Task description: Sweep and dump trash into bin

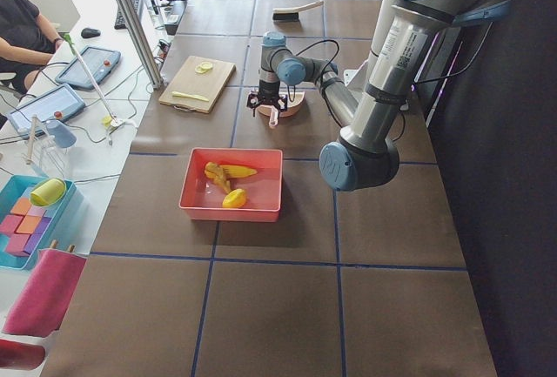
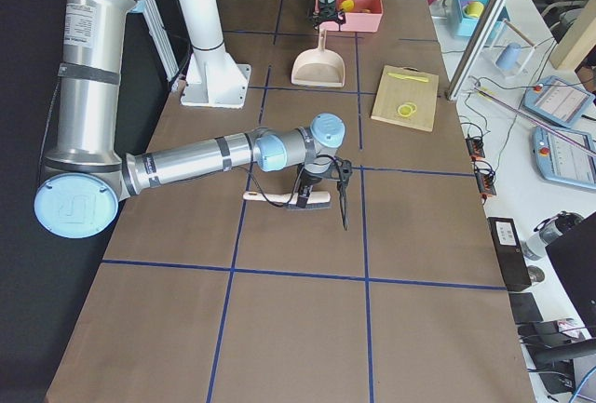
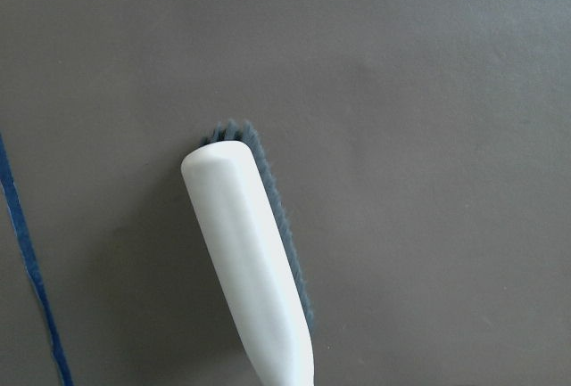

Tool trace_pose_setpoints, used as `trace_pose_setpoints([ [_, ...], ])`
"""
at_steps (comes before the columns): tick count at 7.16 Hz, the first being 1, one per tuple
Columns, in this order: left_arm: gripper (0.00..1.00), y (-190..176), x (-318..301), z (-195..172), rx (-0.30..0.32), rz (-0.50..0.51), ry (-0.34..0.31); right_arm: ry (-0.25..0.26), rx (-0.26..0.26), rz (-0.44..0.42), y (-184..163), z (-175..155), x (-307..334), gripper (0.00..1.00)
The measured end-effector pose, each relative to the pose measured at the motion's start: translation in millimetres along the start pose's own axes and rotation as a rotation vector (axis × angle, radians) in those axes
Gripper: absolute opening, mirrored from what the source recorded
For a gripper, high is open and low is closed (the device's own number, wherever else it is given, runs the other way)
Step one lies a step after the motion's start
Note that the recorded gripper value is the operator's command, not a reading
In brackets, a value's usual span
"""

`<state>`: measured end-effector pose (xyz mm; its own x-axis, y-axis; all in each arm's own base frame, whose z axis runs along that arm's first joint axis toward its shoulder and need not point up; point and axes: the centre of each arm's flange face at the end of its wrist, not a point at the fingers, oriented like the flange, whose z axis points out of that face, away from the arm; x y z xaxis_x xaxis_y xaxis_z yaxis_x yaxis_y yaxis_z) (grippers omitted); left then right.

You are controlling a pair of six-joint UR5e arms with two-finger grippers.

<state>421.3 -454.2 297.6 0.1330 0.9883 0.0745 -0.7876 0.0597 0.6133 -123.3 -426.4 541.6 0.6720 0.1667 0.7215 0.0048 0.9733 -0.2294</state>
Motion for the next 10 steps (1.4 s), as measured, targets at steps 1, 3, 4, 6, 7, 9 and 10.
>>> trace_pose_setpoints([
  [1,1.00,2,-1,-12,0.016,-0.065,-0.013,-0.005,0.013,0.005,-3,-6,2,1.00],
  [3,1.00,23,-25,-35,0.033,-0.320,-0.051,0.000,0.066,0.000,-13,-24,0,1.00],
  [4,1.00,45,-44,-44,0.030,-0.444,-0.078,0.008,0.105,-0.003,-20,-35,-4,1.00],
  [6,1.00,120,-89,-57,-0.033,-0.634,-0.129,0.017,0.166,-0.019,-34,-55,-16,1.00],
  [7,1.00,168,-117,-71,-0.062,-0.752,-0.137,0.020,0.193,-0.032,-42,-63,-27,1.00],
  [9,1.00,268,-164,-94,-0.084,-0.986,-0.098,0.019,0.214,-0.050,-48,-71,-34,1.00],
  [10,1.00,325,-178,-99,-0.107,-1.045,-0.084,0.019,0.220,-0.053,-49,-74,-35,1.00],
])
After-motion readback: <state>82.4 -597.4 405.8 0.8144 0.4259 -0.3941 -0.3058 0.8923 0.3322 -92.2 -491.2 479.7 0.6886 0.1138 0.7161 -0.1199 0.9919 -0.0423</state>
